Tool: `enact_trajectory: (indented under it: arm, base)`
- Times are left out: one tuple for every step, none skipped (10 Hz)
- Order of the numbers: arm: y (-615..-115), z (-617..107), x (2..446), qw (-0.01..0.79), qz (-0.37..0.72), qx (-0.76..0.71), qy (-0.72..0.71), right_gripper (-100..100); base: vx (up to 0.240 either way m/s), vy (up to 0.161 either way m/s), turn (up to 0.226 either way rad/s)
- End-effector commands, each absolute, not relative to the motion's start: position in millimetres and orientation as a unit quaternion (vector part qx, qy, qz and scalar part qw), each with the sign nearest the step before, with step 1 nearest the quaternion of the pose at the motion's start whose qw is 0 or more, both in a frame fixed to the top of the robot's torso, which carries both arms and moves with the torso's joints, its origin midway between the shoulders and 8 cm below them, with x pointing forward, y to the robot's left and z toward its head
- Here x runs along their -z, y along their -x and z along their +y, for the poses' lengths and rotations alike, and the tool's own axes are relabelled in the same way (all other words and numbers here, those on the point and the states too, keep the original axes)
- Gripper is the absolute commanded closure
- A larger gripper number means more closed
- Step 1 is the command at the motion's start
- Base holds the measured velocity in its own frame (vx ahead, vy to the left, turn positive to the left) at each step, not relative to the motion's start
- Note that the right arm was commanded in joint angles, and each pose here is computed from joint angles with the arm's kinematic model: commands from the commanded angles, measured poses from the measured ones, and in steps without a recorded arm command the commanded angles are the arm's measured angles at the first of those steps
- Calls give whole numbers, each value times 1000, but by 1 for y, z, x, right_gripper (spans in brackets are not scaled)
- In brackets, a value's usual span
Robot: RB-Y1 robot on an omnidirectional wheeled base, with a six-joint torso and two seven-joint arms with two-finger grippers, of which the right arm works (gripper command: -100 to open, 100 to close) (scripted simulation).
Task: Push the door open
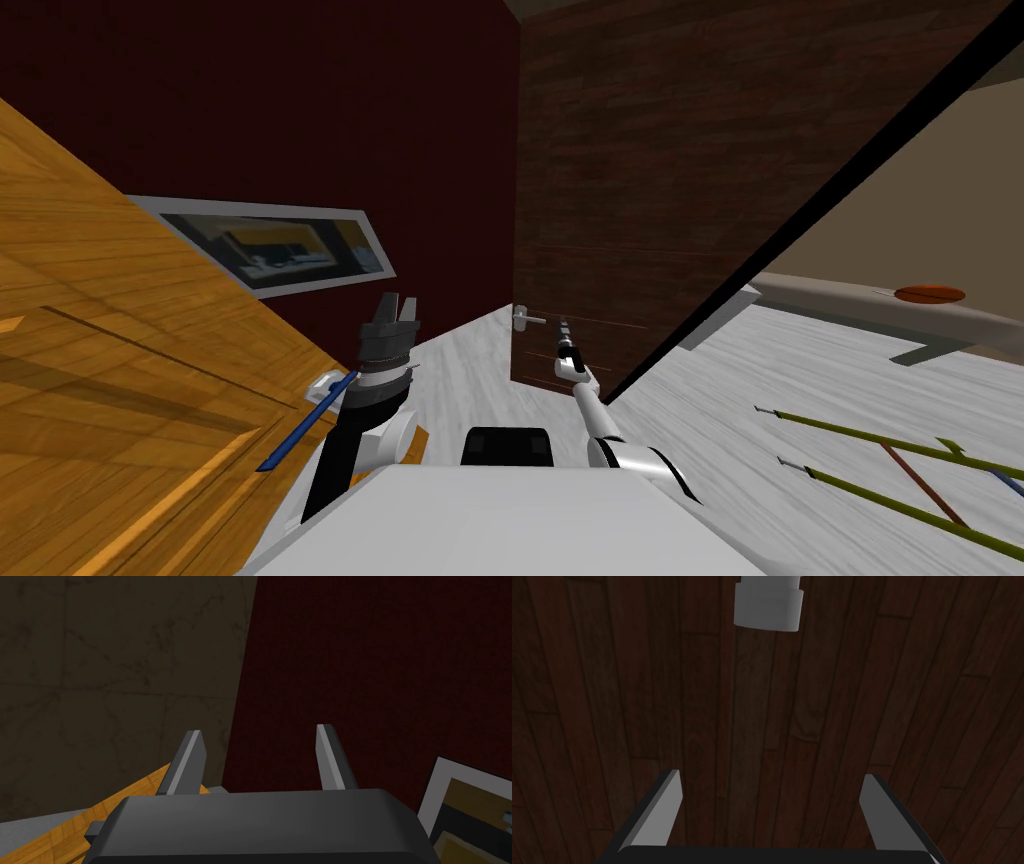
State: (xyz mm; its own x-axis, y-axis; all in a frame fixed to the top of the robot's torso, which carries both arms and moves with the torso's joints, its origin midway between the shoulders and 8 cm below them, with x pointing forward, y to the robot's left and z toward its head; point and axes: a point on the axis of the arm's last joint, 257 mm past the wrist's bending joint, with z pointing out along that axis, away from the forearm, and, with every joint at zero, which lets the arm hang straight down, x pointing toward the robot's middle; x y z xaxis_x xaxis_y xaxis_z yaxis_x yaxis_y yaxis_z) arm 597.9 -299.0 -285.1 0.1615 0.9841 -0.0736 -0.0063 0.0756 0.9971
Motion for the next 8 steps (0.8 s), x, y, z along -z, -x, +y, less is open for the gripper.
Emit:
enact_trajectory:
  arm:
    - [-602,-294,284,560,473,-444,-515,-100]
    - [-605,-290,285,559,473,-445,-515,-100]
    - [-608,-286,285,558,473,-446,-515,-100]
    - [-609,-284,285,557,473,-447,-515,-100]
    - [-611,-278,285,556,473,-449,-515,-100]
    - [-613,-276,285,555,473,-449,-516,-100]
    - [-615,-270,286,553,473,-451,-516,-100]
    - [-617,-264,286,551,473,-453,-517,-100]
  base:
    - [-70,2,-62]
    - [-65,9,-56]
    - [-71,8,-43]
    - [-57,8,-36]
    - [-50,17,-50]
    - [-46,21,-38]
    - [-57,20,-48]
    - [-82,29,-55]
